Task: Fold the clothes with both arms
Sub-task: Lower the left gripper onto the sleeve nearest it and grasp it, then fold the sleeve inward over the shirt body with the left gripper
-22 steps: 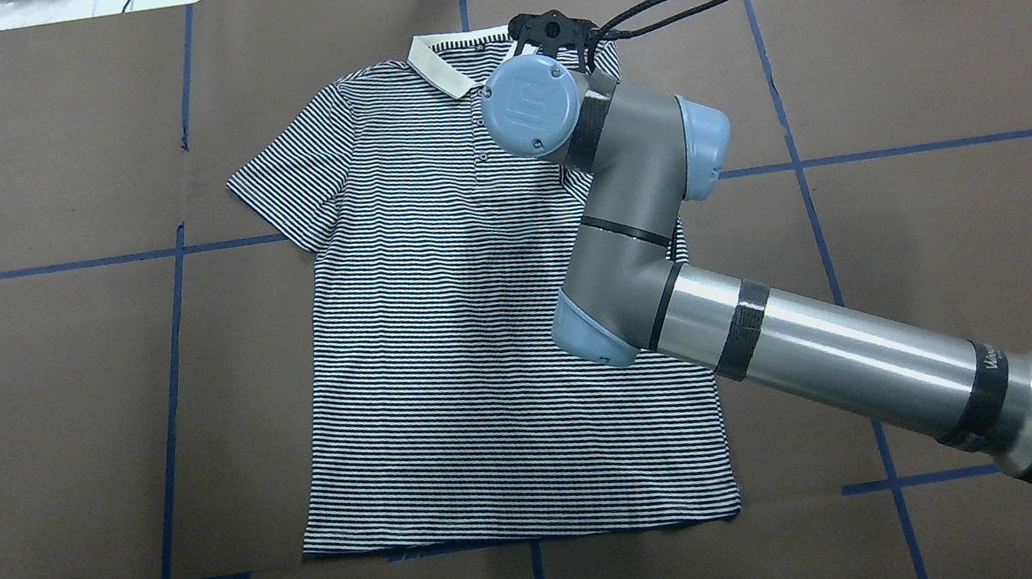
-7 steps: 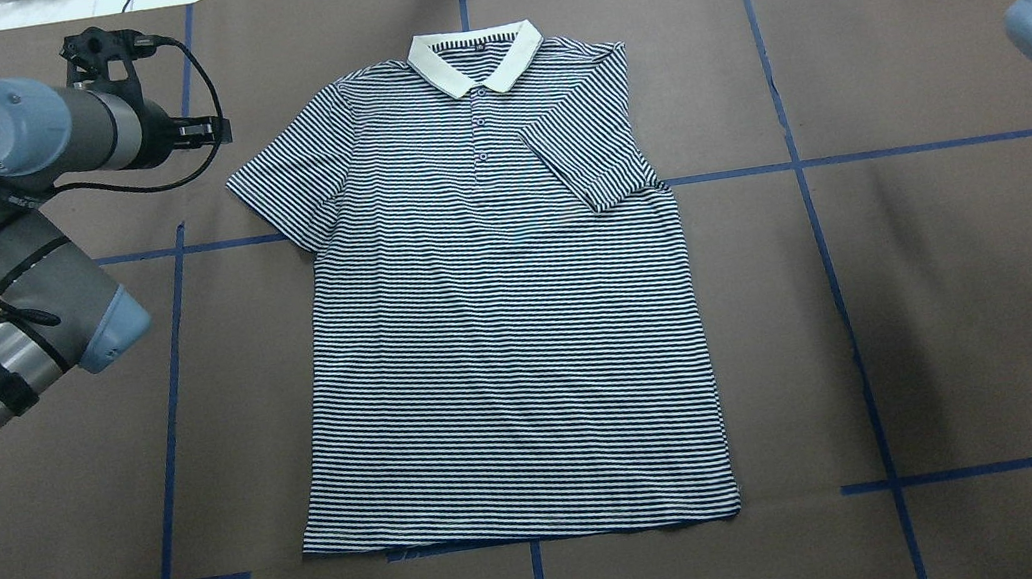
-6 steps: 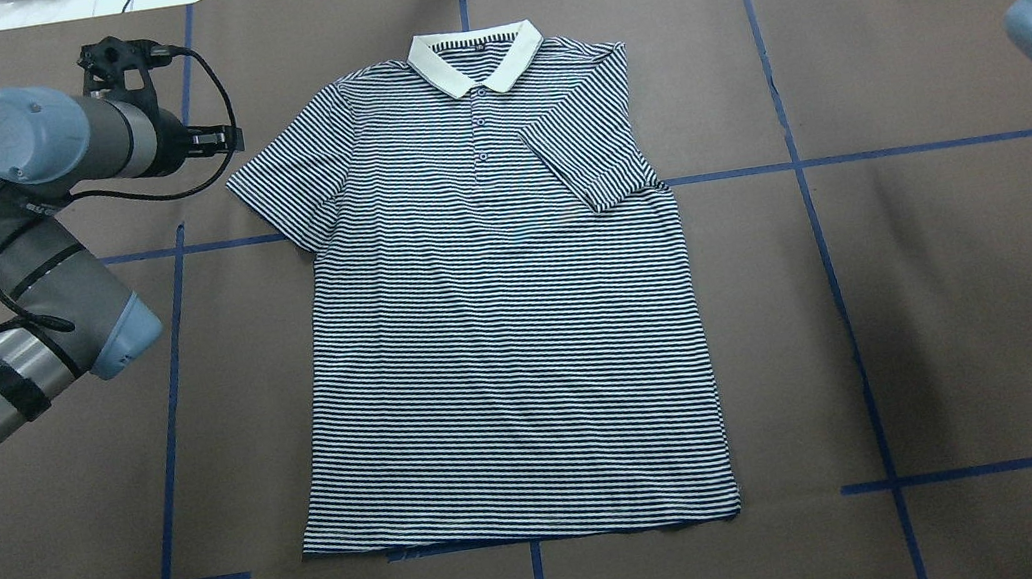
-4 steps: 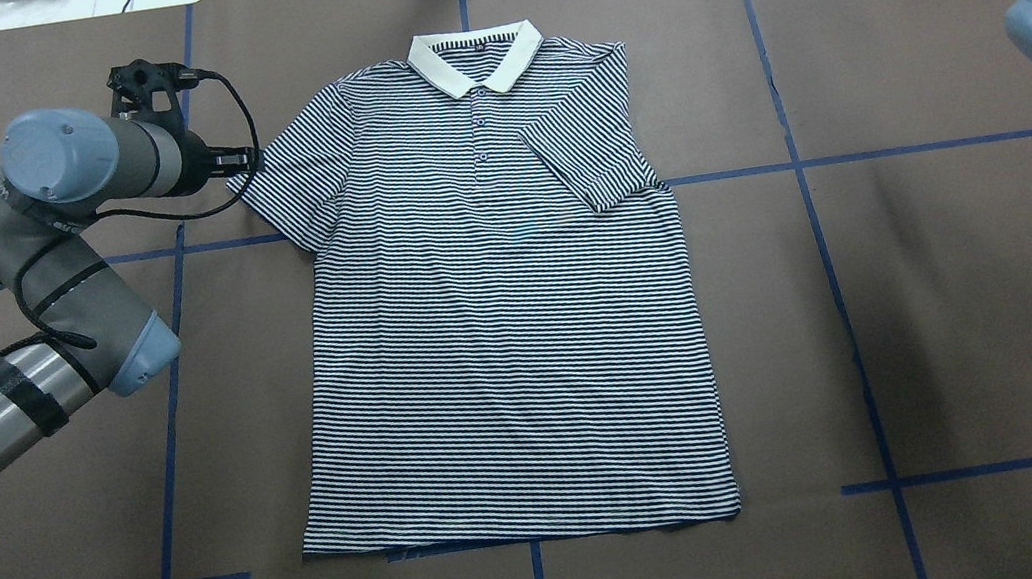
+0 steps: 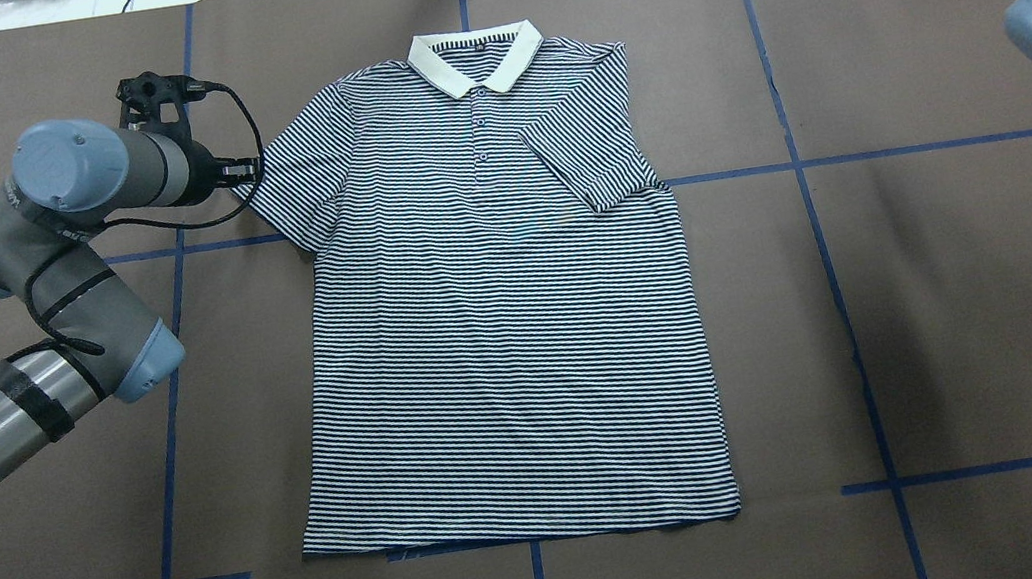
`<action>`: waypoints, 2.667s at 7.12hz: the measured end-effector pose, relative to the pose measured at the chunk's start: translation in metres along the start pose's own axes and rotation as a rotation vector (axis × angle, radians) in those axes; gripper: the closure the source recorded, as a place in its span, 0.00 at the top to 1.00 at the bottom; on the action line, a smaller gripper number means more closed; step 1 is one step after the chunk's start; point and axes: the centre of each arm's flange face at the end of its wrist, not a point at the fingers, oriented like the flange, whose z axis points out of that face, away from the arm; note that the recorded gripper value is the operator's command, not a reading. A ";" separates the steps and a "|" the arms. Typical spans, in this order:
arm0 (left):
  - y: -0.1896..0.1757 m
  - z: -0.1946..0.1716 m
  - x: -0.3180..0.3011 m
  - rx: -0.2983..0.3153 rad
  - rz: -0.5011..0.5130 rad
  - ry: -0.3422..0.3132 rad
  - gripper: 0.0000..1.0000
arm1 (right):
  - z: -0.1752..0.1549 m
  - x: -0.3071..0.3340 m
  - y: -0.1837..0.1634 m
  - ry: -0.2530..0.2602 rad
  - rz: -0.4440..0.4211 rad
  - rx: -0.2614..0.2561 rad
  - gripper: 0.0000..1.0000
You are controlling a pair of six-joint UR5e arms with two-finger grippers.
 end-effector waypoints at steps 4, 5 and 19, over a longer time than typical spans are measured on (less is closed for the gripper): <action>0.002 0.005 -0.003 -0.007 -0.017 -0.009 0.50 | 0.000 -0.001 0.000 0.000 -0.001 0.000 1.00; 0.002 0.006 -0.003 -0.009 -0.017 -0.012 0.44 | 0.000 -0.001 -0.001 0.000 -0.002 0.000 1.00; -0.037 -0.017 0.188 -0.059 -0.140 0.039 0.08 | -0.002 -0.004 -0.003 -0.003 0.009 0.004 1.00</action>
